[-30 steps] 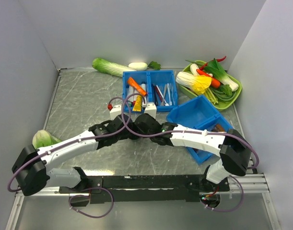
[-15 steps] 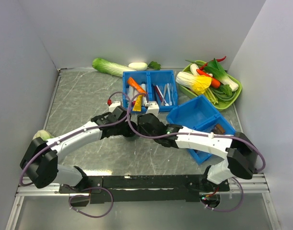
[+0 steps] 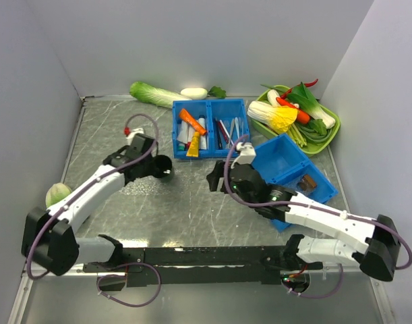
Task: Prepare toiletry sets of a toothbrush and toothpaste on the tray
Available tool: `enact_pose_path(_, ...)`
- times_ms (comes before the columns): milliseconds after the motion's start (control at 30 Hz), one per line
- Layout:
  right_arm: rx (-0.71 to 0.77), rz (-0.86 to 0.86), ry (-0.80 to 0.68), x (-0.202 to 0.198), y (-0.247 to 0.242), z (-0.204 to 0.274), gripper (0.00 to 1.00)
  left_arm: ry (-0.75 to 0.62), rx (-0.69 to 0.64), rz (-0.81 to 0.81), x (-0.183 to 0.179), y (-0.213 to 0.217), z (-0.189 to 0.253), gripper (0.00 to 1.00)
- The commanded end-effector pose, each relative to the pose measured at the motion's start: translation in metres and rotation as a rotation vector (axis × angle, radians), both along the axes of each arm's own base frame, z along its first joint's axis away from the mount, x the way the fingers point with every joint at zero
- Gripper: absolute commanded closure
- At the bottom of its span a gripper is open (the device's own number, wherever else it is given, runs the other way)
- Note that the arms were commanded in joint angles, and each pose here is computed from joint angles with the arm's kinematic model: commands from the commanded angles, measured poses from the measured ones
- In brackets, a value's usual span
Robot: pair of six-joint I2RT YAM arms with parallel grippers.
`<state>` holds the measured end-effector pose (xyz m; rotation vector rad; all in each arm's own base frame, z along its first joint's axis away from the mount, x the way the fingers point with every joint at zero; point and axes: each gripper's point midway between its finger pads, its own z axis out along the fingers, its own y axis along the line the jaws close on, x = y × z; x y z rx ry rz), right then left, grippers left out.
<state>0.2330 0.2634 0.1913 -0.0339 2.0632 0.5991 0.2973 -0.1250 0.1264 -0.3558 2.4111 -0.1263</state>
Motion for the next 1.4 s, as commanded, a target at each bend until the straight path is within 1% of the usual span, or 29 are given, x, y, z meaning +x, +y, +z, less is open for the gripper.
enact_pose_path(0,0.044,-0.015,-0.015,0.002,-0.022,0.005,0.18,-0.105,-0.027,0.053,0.01,0.039,0.035,0.99)
enact_pose_path(100,0.068,-0.043,-0.028,0.002,-0.045,0.007,0.16,-0.108,-0.002,0.103,0.007,0.068,0.038,0.99)
enact_pose_path(233,0.075,-0.099,-0.024,0.006,-0.074,-0.002,0.15,-0.102,0.019,0.148,0.005,0.099,0.036,0.99)
enact_pose_path(367,0.074,-0.128,-0.032,0.004,-0.09,-0.001,0.13,-0.091,0.069,0.198,0.005,0.128,0.028,0.99)
enact_pose_path(667,0.081,-0.177,-0.063,0.0,-0.111,0.009,0.11,-0.078,0.078,0.259,0.006,0.146,0.006,0.99)
enact_pose_path(833,0.077,-0.19,-0.062,-0.001,-0.114,0.009,0.11,-0.103,0.063,0.258,0.009,0.147,0.008,0.99)
enact_pose_path(867,0.076,-0.191,-0.061,0.0,-0.114,0.009,0.11,-0.103,0.06,0.274,0.008,0.152,0.008,0.99)
enact_pose_path(1033,0.08,-0.186,-0.055,0.0,-0.112,0.009,0.11,-0.079,0.039,0.25,0.012,0.151,0.001,0.99)
enact_pose_path(1367,0.087,-0.188,-0.051,-0.001,-0.112,0.008,0.11,-0.042,0.033,0.253,0.012,0.152,-0.008,0.99)
